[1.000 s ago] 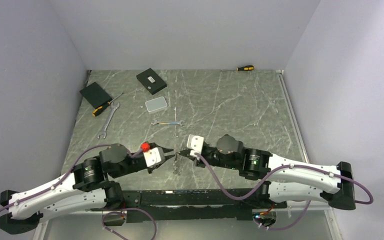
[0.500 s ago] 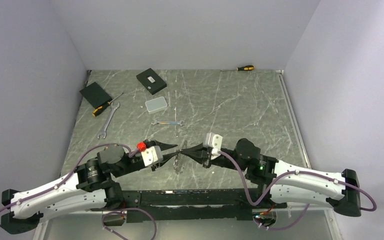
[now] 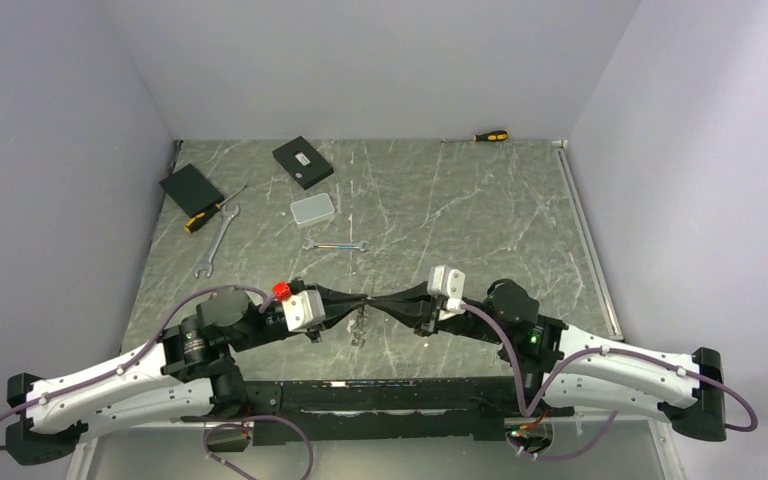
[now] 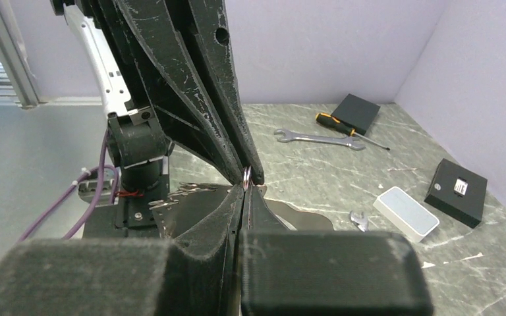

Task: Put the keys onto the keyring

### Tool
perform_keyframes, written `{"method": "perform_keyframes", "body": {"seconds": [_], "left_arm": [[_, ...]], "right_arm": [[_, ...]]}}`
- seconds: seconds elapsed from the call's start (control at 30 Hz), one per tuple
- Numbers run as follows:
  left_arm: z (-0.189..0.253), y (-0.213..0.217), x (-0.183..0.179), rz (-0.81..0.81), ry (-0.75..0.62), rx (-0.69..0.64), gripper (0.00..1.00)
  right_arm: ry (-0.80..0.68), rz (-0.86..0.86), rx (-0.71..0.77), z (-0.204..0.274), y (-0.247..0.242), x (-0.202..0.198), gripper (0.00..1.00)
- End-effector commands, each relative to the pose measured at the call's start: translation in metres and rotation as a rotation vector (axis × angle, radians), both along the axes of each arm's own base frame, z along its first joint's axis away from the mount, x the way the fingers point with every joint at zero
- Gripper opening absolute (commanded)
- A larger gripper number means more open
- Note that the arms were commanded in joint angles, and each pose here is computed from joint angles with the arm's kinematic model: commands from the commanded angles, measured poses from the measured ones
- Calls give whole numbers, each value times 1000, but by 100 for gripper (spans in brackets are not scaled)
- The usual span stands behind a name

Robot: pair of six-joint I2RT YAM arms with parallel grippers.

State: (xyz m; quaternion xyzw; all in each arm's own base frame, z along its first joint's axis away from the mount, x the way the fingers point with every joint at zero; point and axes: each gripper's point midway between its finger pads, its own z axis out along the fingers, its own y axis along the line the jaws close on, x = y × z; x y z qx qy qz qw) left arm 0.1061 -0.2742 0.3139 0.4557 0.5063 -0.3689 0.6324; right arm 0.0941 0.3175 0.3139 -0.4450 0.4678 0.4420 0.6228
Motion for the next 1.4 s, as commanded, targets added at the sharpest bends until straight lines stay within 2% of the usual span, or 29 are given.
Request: {"method": "perform_keyframes", "body": {"seconds": [0.0,0.03,0.17,0.2,0.27,0.3,0.33,0.4,0.53,0.67,0.97,1.37], "left_arm": [[7,-14,-7,-62,21,-42,5],[7,-16,-10,-78,20,-42,0],[4,-23,-11,-98,24,-16,0],[3,-23,-8,-86,24,-4,0],[0,-21,-1,-49,25,33,0],[-4,-21,2,-31,27,61,0],[-8,-19,7,-7,23,104,0],[-16,-18,12,15,33,188,0],[-22,-14,22,57,44,352,0],[-22,-16,26,56,27,432,0],[-24,-21,28,45,7,457,0],[-29,-20,21,12,13,449,0]], "right_arm": [[-42,98,142,39,-5,-22,0],[-42,101,144,39,-5,-22,0],[-21,84,139,36,-7,-20,0],[0,58,132,34,-8,-15,4],[26,11,97,28,-10,-7,21],[32,-5,74,24,-11,-5,35],[39,-24,49,19,-13,-2,44],[41,-55,-14,8,-16,3,48],[34,-105,-183,-17,-21,12,49],[29,-136,-231,-23,-25,17,47],[-9,-220,-309,-32,-28,34,44],[-33,-172,-333,-30,-9,34,36]]}}
